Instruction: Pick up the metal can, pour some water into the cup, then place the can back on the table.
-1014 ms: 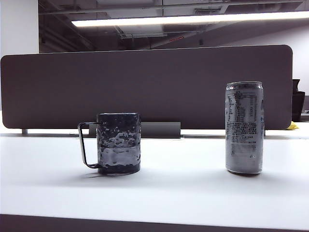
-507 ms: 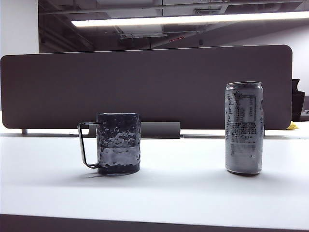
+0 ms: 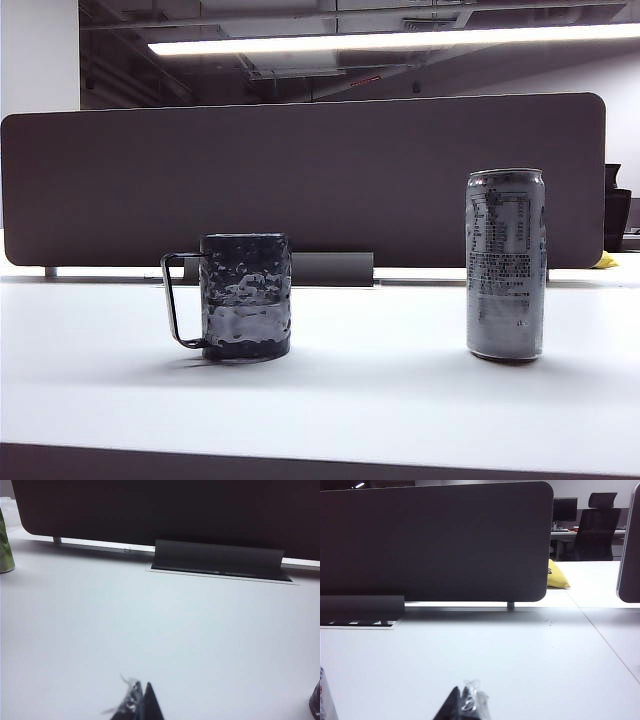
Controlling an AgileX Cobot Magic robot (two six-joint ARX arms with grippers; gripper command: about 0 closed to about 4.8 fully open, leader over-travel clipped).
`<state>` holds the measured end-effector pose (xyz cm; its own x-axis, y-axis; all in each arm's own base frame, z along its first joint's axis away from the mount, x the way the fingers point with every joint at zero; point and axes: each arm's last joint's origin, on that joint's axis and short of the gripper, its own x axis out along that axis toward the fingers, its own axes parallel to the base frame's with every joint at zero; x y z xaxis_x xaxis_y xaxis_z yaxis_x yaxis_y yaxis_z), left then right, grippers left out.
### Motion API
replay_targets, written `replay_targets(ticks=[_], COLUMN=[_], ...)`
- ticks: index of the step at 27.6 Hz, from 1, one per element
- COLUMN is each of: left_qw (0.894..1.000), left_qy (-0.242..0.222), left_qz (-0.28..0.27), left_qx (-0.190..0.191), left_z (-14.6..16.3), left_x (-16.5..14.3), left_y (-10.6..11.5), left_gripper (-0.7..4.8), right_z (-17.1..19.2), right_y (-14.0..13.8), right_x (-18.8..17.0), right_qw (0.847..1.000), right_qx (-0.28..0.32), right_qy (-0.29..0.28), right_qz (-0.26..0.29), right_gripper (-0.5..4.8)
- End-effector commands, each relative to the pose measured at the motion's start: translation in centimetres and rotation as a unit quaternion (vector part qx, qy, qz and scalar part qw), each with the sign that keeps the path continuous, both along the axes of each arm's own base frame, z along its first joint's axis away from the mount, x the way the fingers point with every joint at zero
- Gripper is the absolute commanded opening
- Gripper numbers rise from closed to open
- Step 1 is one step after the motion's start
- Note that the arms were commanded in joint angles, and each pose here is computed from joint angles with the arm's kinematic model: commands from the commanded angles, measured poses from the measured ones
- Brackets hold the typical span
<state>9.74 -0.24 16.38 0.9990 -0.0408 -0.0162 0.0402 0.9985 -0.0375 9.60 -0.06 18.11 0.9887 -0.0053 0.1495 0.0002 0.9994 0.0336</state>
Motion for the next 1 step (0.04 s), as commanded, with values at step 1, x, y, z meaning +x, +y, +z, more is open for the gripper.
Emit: replay_targets(ticks=[1], left_qw=[1.0], left_qy=[-0.003], left_qz=[0.0], left_qx=[0.001], left_z=[0.1], left_x=[0.0], left_y=[0.01], left_gripper=[-0.05], right_z=[0.21], right_y=[0.01], right_x=[-0.05], right_qw=[1.0], right_qx=[0.002], right_qy=[-0.008], right_qz=[0.001], right_gripper=[-0.05])
